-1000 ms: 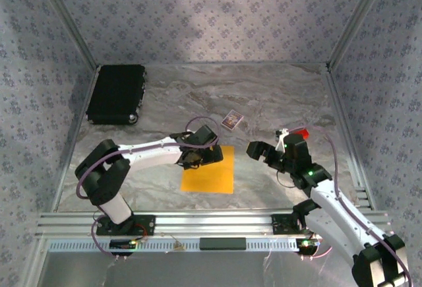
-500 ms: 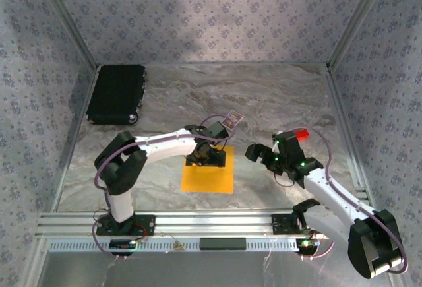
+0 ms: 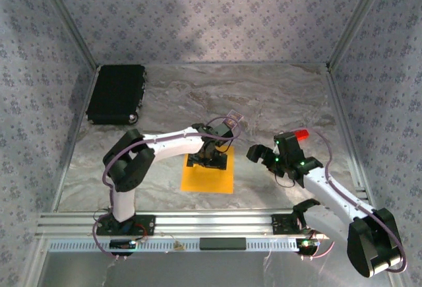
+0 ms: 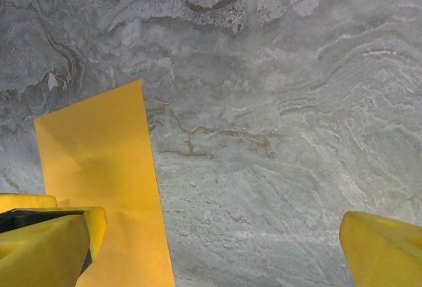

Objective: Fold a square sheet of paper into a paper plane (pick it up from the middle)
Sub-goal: Move the square sheet of paper to the bottom-center of the table, then first fold the square sheet of paper in half at the center of the table.

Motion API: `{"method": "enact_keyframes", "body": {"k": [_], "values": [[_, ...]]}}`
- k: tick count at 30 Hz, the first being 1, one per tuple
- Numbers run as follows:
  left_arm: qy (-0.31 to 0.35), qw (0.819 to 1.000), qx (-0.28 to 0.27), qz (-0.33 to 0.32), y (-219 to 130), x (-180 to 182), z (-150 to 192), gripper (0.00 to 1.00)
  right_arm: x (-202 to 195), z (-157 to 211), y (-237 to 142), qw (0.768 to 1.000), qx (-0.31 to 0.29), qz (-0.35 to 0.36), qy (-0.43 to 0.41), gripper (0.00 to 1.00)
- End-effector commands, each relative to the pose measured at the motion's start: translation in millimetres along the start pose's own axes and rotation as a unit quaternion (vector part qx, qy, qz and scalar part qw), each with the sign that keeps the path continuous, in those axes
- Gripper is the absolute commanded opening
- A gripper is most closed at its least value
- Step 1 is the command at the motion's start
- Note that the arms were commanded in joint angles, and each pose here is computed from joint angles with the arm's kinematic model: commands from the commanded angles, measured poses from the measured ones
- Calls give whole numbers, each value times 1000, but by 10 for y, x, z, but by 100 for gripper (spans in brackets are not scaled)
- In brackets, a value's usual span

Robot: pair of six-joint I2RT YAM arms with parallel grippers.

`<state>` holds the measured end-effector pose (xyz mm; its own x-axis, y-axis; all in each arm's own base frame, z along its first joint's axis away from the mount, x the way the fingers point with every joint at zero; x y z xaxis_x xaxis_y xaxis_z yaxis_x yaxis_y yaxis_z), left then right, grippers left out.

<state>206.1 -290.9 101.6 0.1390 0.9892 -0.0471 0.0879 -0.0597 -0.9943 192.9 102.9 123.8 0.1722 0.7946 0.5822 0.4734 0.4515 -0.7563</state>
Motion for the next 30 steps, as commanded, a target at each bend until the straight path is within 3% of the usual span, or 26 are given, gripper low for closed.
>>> {"method": "enact_keyframes", "body": {"k": [1, 30], "values": [[12, 1000, 16, -15, 14, -11, 29, 96, 48, -53, -39, 1000, -3, 1, 5, 99], [11, 999, 42, -27, 200, -29, 82, 98, 8, -47, -9, 1000, 3, 10, 12, 99]]}}
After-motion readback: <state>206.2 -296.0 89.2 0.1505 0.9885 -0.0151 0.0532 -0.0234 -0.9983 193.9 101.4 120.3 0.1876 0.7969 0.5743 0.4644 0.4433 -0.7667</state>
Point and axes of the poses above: each hand's point on the last joint's axis, 136 mm out from that joint toward the fingers, its own y axis out along the fingers, its own x axis along the line the jaws close on, z = x × y, the point moved 7 cm from there along -y, back along the fingers
